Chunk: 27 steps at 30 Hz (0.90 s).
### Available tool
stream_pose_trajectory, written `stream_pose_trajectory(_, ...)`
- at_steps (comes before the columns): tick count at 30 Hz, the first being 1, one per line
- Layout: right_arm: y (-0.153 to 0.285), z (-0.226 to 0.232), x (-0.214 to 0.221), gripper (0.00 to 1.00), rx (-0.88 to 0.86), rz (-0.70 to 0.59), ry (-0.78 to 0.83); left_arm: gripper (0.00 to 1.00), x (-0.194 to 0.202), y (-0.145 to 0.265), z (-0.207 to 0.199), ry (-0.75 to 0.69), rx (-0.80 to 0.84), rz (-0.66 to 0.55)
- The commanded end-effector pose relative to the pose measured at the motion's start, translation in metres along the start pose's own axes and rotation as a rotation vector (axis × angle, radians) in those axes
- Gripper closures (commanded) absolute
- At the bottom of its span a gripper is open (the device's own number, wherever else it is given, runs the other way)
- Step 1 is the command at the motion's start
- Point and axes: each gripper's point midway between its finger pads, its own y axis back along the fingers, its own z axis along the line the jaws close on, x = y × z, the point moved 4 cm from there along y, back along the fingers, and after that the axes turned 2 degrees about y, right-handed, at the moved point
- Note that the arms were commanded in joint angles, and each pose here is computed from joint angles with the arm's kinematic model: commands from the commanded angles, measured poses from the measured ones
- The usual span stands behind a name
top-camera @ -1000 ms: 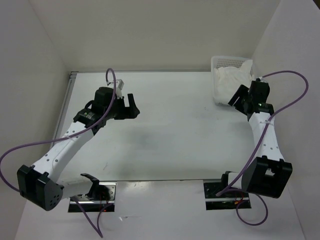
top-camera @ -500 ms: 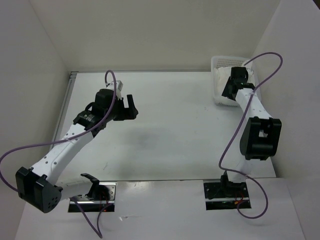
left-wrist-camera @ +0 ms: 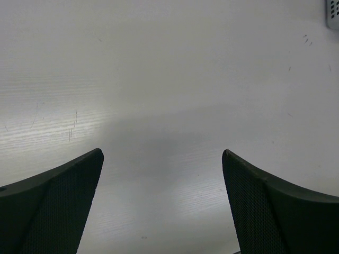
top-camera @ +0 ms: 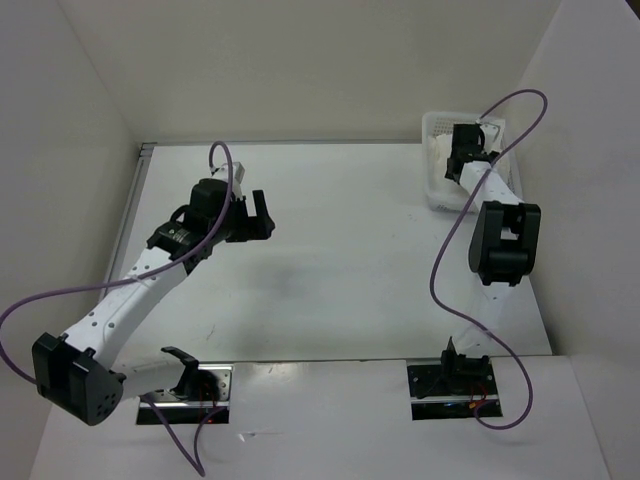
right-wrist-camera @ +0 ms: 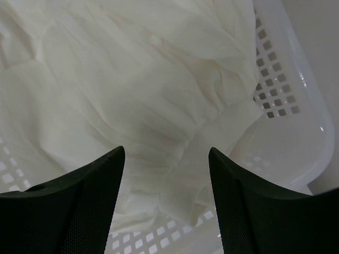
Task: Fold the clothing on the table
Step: Grab the skirt from the pile
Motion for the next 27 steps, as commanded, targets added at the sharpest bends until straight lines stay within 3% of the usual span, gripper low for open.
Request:
stream_pose_trajectory(1, -0.012, 0.000, -0.008, 0.30, 0.047, -0.036, -0.007, 0.01, 0.001, -0.005, 0.003, 0.013, -0.005, 0.005)
stream_pose_trajectory(6, -0.026, 0.004, 0.017, 0.31, 0.058, 0.022, 0.012, 0.01, 0.000, -0.005, 0.004, 0.018, -0.003, 0.007)
stream_pose_trajectory(8, -0.026, 0.006, 0.017, 0.40, 0.048, 0.024, 0.002, 0.01, 0.001, -0.007, 0.002, 0.019, 0.007, 0.011)
stream_pose_trajectory(9, -0.026, 0.006, 0.017, 0.53, 0.048, 0.024, 0.002, 0.01, 0.001, -0.007, 0.002, 0.019, 0.007, 0.011)
stream_pose_trajectory(11, -0.025, 0.006, 0.019, 0.69, 0.050, 0.035, -0.003, 0.01, -0.001, -0.007, 0.005, 0.015, 0.000, 0.008)
stream_pose_trajectory(12, -0.023, 0.007, 0.018, 0.82, 0.041, 0.042, -0.009, 0.01, 0.000, -0.007, 0.004, 0.015, 0.011, 0.013)
stream_pose_trajectory(14, -0.022, 0.008, 0.018, 1.00, 0.034, 0.052, -0.027, 0.01, 0.000, -0.007, 0.004, 0.015, 0.011, 0.014)
stream_pose_trajectory(18, 0.007, 0.013, -0.011, 1.00, -0.009, -0.010, -0.064, 0.01, 0.000, -0.007, 0.004, 0.015, 0.011, 0.014)
stream_pose_trajectory(22, 0.077, 0.006, -0.075, 1.00, -0.128, -0.148, -0.128, 0.01, -0.001, -0.005, 0.003, 0.015, 0.015, 0.005)
stream_pose_trajectory(27, 0.147, -0.008, -0.123, 1.00, -0.259, -0.262, -0.184, 0.01, -0.004, 0.002, -0.003, 0.015, 0.061, -0.015)
